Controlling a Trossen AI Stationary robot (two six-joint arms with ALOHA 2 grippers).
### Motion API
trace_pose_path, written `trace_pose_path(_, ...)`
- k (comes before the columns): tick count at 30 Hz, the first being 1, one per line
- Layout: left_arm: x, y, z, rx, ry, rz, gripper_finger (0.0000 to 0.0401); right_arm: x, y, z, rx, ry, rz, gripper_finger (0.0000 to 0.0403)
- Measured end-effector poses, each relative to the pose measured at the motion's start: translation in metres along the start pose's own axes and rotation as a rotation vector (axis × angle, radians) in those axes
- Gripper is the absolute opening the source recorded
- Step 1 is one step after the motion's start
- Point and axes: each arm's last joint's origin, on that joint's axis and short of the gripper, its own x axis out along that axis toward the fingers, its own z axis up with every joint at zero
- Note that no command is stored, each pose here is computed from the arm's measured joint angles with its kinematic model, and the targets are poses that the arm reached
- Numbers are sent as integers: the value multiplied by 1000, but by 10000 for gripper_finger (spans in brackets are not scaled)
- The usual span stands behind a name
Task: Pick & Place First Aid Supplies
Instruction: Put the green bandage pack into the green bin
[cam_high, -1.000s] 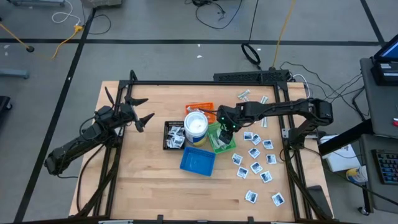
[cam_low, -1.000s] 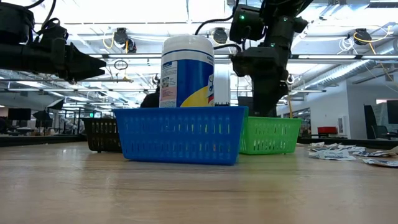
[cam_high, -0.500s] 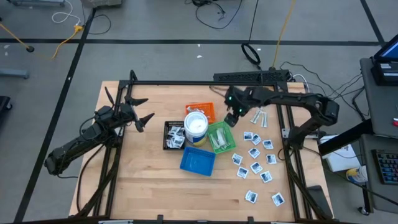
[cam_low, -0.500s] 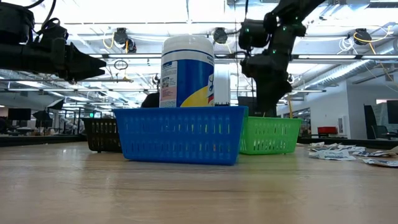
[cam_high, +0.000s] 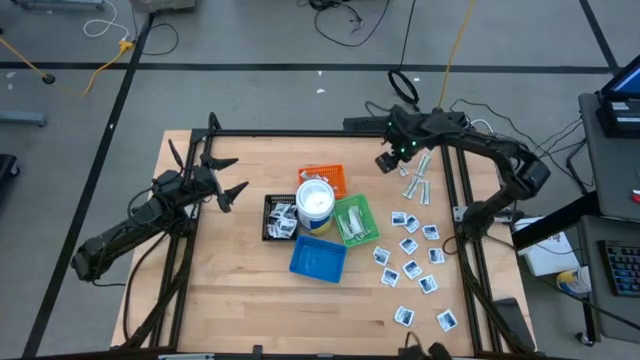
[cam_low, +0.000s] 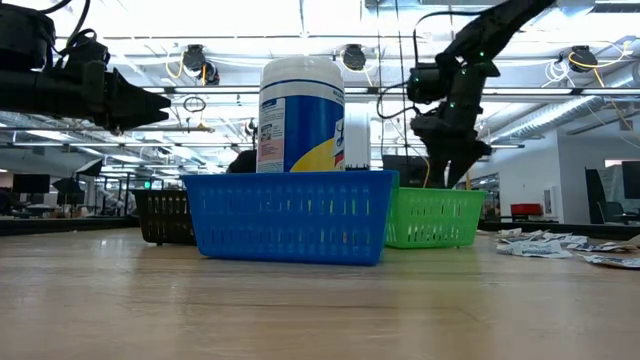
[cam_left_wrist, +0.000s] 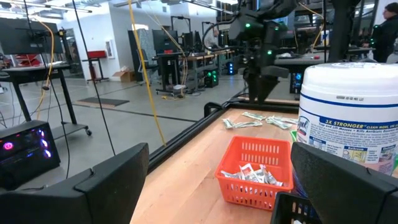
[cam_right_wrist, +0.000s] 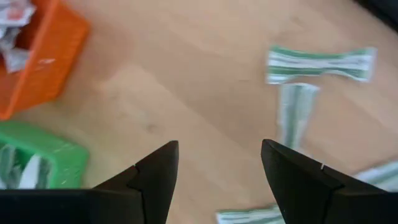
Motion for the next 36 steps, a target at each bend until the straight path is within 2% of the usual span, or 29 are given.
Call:
trace_pose_path(9,0,0,0,0,0,0,397,-3,-36,5,116,-5,-75,224)
trace_pose_path(13,0,0,0,0,0,0,397,9,-44,6,142,32,-132,224)
trace_pose_path(32,0,0,0,0,0,0,397,78,-54,6,156,255,-147,223)
trace_pose_path(36,0,0,0,0,0,0,397,80,-53,6,135,266,-145,195)
